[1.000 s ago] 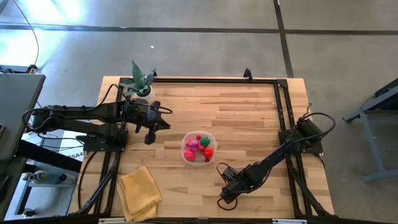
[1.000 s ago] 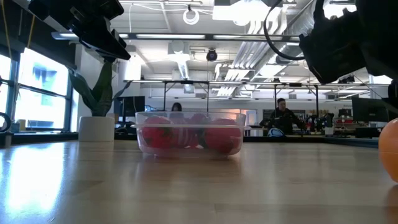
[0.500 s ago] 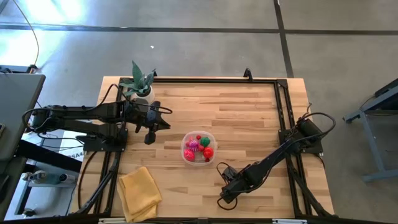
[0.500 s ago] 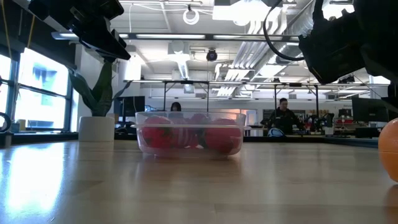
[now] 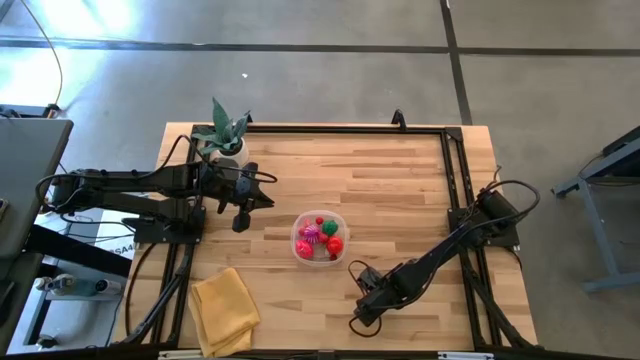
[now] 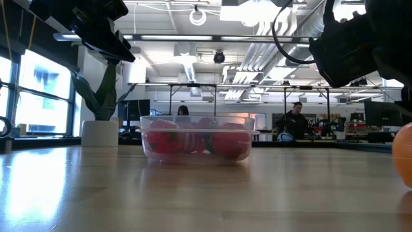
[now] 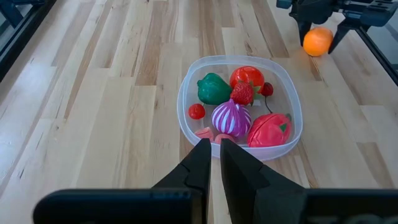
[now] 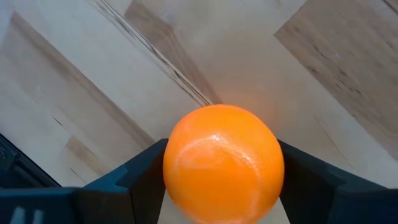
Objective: Pick and placing Produce into tupperware
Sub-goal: Put the orange into the transparent container
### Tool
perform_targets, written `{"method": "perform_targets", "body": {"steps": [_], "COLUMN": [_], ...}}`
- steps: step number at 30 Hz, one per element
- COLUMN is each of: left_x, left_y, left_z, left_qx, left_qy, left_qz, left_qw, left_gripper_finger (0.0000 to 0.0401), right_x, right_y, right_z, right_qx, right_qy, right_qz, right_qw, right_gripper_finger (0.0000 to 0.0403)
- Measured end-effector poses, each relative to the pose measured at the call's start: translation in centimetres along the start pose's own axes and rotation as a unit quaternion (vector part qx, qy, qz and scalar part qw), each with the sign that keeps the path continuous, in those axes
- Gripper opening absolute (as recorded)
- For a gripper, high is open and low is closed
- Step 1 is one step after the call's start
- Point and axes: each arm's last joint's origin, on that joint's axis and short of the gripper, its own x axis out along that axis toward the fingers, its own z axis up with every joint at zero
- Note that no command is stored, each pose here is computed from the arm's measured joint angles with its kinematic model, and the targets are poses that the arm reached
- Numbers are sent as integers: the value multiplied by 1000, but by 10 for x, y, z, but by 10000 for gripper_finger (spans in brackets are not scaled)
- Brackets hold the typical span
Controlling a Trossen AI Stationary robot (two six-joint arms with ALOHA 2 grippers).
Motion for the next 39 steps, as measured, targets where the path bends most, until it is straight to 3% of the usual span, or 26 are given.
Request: {"method": "perform_targets", "body": {"steps": [21,31,39], "left_x": [0,0,0], "left_y": [0,0,0], "left_z": [0,0,0], "left_qx": [0,0,0], "left_qy": [0,0,0], "left_qz": [0,0,0], "left_qw": [1000,1000,1000], "left_gripper_finger": [26,26,26], "right_x": [-28,-63,-96], "right_y": [-4,-11,-16], "right_z": [5,35,73], "right_qx": [-14,-67,-133], "right_qy": [-45,-122,-204], "right_qz": [6,22,60], "right_qw": [999,990,968], "right_gripper_finger": [243,243,243]}}
